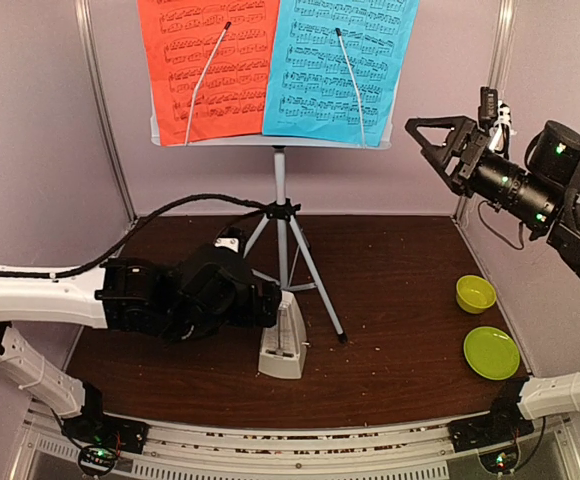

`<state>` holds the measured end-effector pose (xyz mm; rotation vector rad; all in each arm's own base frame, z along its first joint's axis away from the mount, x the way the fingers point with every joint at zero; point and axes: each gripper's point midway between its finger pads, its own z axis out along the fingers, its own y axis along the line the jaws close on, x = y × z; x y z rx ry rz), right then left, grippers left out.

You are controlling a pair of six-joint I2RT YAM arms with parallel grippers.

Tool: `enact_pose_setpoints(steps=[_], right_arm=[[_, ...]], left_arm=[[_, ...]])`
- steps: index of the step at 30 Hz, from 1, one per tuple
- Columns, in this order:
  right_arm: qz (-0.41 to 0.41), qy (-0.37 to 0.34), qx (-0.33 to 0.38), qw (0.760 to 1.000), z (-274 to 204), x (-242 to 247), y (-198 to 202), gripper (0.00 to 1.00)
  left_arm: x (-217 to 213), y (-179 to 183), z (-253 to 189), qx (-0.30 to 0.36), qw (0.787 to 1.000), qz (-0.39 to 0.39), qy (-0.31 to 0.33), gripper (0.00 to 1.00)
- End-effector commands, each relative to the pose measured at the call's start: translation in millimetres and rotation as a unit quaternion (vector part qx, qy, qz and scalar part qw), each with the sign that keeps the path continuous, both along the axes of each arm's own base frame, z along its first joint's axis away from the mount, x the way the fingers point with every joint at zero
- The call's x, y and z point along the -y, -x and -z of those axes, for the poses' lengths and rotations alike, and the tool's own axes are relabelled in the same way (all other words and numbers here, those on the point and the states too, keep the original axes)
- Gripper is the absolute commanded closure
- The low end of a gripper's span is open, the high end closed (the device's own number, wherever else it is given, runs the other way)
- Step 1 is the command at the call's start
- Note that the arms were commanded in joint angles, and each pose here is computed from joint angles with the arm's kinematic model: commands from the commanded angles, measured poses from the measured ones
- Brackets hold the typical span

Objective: Set up the instrument practice props

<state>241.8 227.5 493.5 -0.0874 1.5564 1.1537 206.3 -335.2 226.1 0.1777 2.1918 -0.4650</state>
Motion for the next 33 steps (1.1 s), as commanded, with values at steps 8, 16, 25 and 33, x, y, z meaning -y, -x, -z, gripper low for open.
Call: enact_pose_setpoints(steps=[8, 16, 25, 33], right_arm=[[-0.091, -0.048, -0.020, 0.994, -1.0, -31.3, 7.9, 0.00], [-0.075, -0.022, -0.026, 0.997, 29.1, -18.9, 7.1, 0.00], [-0.037, 0.055, -0.078, 0.995, 128.2, -10.8, -2.0, 0.00], [-0.048, 0.073, -0.095, 0.992, 159.8, -15.4, 8.6, 0.00]], left_arm=[[-50.6, -19.0, 61.8, -0.057, 0.998, -0.017, 0.024, 0.02], [-31.3, -28.3, 102.7, -0.058, 0.998, 0.037, -0.014, 0.02], [1.8, -14.0, 138.4, -0.079, 0.989, 0.118, 0.027, 0.16], [29.5, 19.0, 143.0, -0.072, 0.980, 0.180, 0.052, 0.24]])
